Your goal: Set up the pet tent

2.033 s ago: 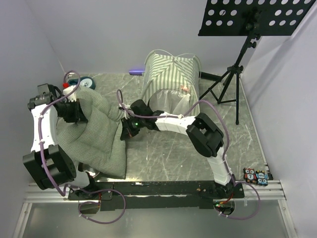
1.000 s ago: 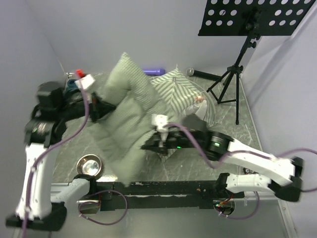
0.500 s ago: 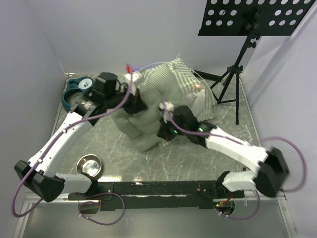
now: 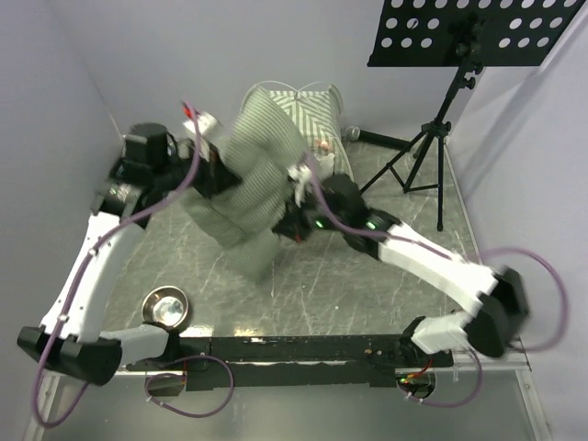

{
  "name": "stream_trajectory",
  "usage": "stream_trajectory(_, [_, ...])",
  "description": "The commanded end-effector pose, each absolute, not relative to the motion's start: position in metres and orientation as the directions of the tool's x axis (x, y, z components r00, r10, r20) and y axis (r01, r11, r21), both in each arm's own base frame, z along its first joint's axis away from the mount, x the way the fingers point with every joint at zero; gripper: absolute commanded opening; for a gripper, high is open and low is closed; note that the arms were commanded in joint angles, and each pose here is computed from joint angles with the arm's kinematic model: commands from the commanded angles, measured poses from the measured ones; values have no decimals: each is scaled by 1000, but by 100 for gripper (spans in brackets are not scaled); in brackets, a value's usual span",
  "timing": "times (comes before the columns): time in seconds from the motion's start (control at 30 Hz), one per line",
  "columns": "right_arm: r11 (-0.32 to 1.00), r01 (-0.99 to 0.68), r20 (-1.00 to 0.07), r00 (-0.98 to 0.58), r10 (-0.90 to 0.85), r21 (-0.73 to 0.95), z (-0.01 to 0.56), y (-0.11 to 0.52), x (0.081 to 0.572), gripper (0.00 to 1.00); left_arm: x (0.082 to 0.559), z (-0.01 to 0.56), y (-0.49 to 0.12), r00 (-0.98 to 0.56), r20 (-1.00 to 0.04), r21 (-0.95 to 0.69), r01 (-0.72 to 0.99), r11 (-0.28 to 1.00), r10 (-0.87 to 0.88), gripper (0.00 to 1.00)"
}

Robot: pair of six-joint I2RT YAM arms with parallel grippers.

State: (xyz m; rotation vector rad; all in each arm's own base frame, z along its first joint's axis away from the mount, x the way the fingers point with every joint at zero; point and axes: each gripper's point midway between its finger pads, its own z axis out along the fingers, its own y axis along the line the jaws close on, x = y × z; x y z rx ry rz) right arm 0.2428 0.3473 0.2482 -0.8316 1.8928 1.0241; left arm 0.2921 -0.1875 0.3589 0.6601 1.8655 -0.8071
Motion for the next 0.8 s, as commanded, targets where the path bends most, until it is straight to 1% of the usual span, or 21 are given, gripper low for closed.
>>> stream_trajectory(0.0, [361, -836, -857, -491, -155, 414, 259, 319, 172, 0, 209, 323, -244, -484, -852, -389, 841, 377, 201, 1])
stream_trajectory(0.1, [399, -779, -795, -582, -173, 484, 233, 305, 157, 0, 197, 290, -269, -574, -779, -486, 807, 336, 251, 1])
stream_trajectory(0.23, [451, -720, -735, -653, -183, 527, 214, 298, 153, 0, 213, 243, -292, -697, -639, -602, 716, 353, 324, 1])
stream_trajectory(0.37, [515, -655, -684, -710, -169, 553, 201, 295, 164, 0, 228, 200, -306, -788, -481, -689, 611, 391, 384, 1])
stream_trajectory(0.43, [536, -625, -664, -732, -150, 568, 198, 295, 174, 0, 238, 190, -308, -813, -438, -714, 573, 402, 383, 1])
stream_trajectory(0.5, [565, -572, -630, -768, -114, 595, 196, 294, 191, 0, 254, 180, -304, -856, -383, -739, 510, 440, 348, 1])
stream_trajectory(0.57, [574, -531, -596, -798, -89, 624, 193, 298, 208, 0, 275, 172, -292, -907, -318, -774, 417, 476, 276, 1])
stream_trajectory(0.63, [579, -520, -594, -801, -75, 629, 197, 303, 225, 0, 298, 173, -278, -930, -307, -785, 368, 499, 203, 1])
stream_trajectory(0.7, [576, -541, -629, -775, -58, 613, 214, 309, 243, 0, 316, 182, -268, -926, -347, -771, 372, 517, 149, 1])
stream_trajectory(0.77, [604, -540, -654, -755, -39, 587, 222, 308, 262, 0, 325, 191, -263, -912, -390, -746, 395, 536, 130, 1])
